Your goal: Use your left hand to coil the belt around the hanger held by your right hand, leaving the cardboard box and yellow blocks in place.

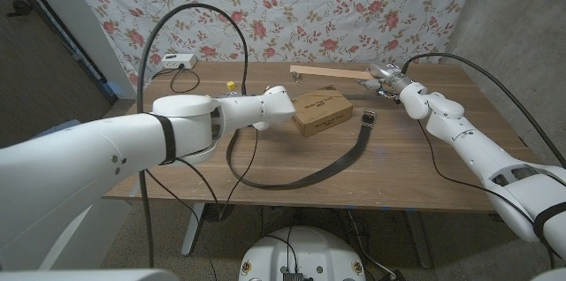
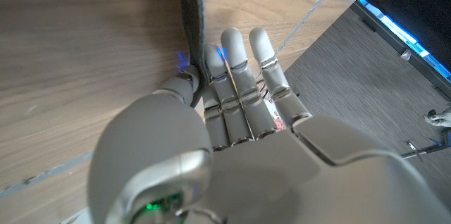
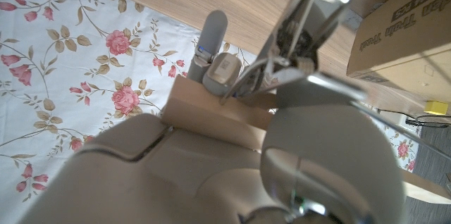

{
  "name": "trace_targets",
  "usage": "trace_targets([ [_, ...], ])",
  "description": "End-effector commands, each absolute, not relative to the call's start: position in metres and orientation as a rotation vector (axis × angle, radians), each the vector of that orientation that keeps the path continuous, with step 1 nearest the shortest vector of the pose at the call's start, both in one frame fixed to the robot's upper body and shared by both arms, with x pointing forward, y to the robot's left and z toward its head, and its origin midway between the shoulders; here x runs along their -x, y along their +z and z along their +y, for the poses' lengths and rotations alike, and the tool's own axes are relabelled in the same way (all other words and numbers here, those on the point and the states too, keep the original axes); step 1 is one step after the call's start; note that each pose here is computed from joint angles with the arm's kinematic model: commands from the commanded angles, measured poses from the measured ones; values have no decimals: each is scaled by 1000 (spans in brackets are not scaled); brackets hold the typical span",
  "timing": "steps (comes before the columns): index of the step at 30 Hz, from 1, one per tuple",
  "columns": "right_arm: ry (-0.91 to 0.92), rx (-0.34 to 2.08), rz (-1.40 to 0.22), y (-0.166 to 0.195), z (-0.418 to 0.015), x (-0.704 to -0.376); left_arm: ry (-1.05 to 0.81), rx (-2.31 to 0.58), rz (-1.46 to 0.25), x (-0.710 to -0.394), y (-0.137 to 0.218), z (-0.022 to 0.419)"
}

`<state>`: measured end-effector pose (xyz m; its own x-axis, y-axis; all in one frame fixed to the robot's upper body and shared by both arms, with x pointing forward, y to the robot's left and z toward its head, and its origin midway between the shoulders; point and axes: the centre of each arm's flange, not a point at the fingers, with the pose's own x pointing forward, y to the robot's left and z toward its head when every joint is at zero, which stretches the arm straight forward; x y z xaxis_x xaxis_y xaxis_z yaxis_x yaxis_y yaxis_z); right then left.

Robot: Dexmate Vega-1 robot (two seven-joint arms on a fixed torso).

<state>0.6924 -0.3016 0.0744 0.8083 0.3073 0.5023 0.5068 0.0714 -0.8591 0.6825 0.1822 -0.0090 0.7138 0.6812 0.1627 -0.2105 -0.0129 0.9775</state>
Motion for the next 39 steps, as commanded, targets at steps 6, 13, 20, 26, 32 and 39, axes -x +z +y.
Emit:
trace_targets([
  [6, -215, 1461, -690, 81, -297, -691, 397, -1321, -603, -626, 38, 141],
  [13, -222, 1462, -692, 81, -294, -685, 348, -1234, -737, -607, 48, 134],
  [20, -240, 1452, -697, 81, -294, -674, 259, -1073, -831, -590, 57, 132],
  [26, -249, 1446, -704, 80, -293, -667, 232, -1037, -859, -582, 64, 131],
  [32, -262, 1424, -707, 76, -292, -659, 170, -1014, -854, -579, 68, 131],
  [39, -274, 1421, -717, 76, -289, -655, 150, -962, -925, -568, 69, 131],
])
